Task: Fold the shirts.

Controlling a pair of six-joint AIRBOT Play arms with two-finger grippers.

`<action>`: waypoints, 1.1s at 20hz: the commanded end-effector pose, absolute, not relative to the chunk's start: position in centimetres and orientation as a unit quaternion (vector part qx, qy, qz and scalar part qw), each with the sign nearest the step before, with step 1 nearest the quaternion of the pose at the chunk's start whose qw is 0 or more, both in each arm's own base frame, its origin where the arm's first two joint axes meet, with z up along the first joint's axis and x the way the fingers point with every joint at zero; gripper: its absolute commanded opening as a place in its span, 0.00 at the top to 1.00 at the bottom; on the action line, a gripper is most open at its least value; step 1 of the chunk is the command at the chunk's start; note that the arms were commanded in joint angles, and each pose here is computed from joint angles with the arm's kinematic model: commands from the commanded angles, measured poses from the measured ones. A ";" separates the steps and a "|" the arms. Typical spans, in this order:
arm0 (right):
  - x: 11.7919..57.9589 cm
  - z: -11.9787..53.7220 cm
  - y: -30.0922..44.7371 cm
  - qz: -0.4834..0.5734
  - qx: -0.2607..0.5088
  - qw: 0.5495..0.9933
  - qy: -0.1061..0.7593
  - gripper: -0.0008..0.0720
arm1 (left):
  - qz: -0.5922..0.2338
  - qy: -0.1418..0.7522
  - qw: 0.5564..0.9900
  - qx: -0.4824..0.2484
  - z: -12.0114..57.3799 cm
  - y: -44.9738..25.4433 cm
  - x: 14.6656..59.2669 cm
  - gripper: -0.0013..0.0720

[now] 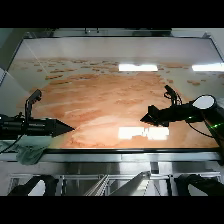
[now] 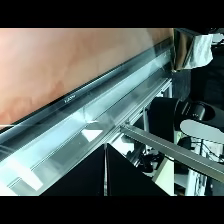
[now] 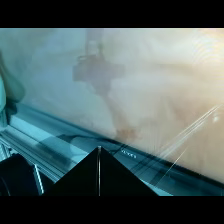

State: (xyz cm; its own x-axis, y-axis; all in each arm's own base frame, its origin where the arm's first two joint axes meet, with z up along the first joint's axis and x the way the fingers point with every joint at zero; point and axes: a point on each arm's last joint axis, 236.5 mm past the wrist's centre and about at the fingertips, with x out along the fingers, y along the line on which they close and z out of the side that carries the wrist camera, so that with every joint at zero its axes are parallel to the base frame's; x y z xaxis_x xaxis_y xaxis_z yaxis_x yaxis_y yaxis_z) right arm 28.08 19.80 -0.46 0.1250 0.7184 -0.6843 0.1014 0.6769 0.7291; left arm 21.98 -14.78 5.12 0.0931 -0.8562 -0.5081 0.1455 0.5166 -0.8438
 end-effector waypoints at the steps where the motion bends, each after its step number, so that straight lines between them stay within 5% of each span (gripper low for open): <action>1: 28.1 -0.4 19.9 0.229 0.331 0.673 0.620 0.96 | -0.367 0.554 0.677 -0.318 4.9 -14.6 22.5 0.96; 5: 28.1 -0.4 19.9 0.229 0.331 0.673 0.620 0.96 | -0.317 0.541 0.709 -0.324 5.5 -11.8 24.8 0.98; 8: 28.1 -0.4 19.9 0.229 0.331 0.673 0.620 0.97 | -0.168 0.506 0.785 -0.317 6.9 -2.2 28.6 0.98; 9: 28.1 -0.4 19.9 0.230 0.331 0.673 0.620 0.97 | -0.103 0.493 0.804 -0.317 7.2 2.0 29.0 0.94; 10: 28.1 -0.4 19.9 0.229 0.331 0.673 0.620 0.96 | -0.036 0.477 0.812 -0.334 7.6 6.0 28.8 0.59; 11: 28.1 -0.4 19.9 0.229 0.331 0.673 0.620 0.97 | 0.013 0.463 0.812 -0.354 7.9 9.0 28.2 0.51; 13: 28.0 -0.6 19.7 0.247 0.305 0.684 0.614 0.96 | 0.071 0.444 0.810 -0.377 7.9 12.9 26.8 0.51; 17: 28.0 -0.6 19.7 0.248 0.305 0.684 0.614 0.96 | 0.112 0.538 0.732 -0.403 2.6 14.0 22.6 0.51; 18: 28.0 -0.6 19.7 0.248 0.305 0.685 0.614 0.96 | 0.124 0.575 0.699 -0.407 0.9 13.9 20.8 0.38; 19: 28.0 -0.6 19.7 0.248 0.305 0.684 0.614 0.96 | 0.149 0.609 0.666 -0.404 -0.7 14.5 18.9 0.00; 22: 28.1 -0.5 19.9 0.249 0.310 0.684 0.612 0.97 | 0.183 0.679 0.577 -0.416 -3.2 14.8 15.3 0.00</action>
State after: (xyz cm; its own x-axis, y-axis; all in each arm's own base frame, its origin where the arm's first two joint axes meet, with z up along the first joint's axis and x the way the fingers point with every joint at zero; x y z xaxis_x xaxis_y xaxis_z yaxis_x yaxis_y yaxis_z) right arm 28.06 19.70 -0.58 0.1242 0.7137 -0.6893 0.0389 0.6907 0.7221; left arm 19.76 14.04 -0.70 0.2293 -0.3194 -0.9195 -0.6837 0.6195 -0.3857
